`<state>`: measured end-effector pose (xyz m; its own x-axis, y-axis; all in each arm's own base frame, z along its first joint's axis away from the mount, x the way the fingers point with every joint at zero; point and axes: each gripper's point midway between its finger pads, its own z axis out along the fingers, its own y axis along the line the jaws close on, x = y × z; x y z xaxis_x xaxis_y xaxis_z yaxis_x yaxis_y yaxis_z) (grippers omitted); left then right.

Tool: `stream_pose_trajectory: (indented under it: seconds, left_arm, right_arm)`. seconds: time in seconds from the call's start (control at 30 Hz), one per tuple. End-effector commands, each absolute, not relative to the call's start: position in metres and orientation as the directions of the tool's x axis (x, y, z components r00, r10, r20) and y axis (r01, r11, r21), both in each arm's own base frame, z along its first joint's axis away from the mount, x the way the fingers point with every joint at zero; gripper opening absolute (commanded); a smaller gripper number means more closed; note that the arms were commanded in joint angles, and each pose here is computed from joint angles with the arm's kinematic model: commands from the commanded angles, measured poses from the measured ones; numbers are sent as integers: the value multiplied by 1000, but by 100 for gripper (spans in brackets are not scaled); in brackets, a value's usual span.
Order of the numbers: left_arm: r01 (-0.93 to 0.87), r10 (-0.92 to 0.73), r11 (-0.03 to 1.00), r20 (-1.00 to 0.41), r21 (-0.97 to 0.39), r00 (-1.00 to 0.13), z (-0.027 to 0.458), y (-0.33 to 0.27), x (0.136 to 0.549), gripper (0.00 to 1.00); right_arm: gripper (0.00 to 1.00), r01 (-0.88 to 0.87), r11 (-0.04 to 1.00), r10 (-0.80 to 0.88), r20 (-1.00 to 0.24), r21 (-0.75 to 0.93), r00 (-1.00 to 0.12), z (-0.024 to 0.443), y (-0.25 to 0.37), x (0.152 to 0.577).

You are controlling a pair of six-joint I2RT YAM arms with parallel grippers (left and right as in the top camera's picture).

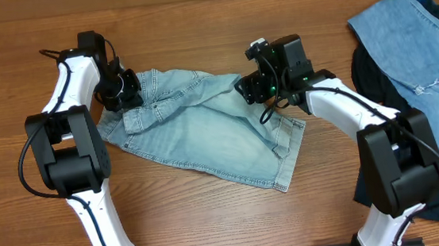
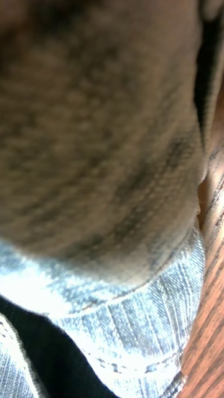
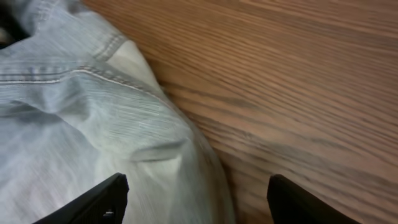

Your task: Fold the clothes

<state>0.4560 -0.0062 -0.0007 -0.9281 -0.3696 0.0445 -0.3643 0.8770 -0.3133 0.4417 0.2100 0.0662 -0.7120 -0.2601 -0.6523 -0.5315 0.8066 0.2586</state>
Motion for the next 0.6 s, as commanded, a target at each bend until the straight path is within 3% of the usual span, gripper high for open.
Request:
stream_pose_trajectory:
  seconds: [0.0,0.03,0.07,0.13,0.27,0.4,0.57]
  left_arm:
    - [-428,-411,903,197,-51,-890,-69,40,401,4]
    - [-425,-407,904,199,-51,-891,-69,40,400,4]
    - [-418,-400,907,199,-54,-895,-69,40,400,4]
    - [-417,-397,906,203,-68,-895,-68,37,401,4]
    - [-411,-387,909,218,-75,-896,-67,36,398,4]
    - [-407,-381,911,236,-73,-894,-66,36,393,4]
    - [-416,-386,906,257,-73,-886,-55,49,390,4]
  right_arm:
    - [70,-577,753,-279,-640,316,-716,57,224,433]
    - [67,-577,753,-279,-640,317,-716,57,224,433]
    - [55,-584,741,-279,-640,331,-716,58,227,431]
    - [6,-589,720,-277,-627,367,-728,58,231,425]
    - [4,-584,727,-320,-575,361,-753,81,224,413]
    - [4,-692,701,-463,-628,172,-625,148,226,389]
    - [4,-789,606,-652,-504,103,-567,140,234,332]
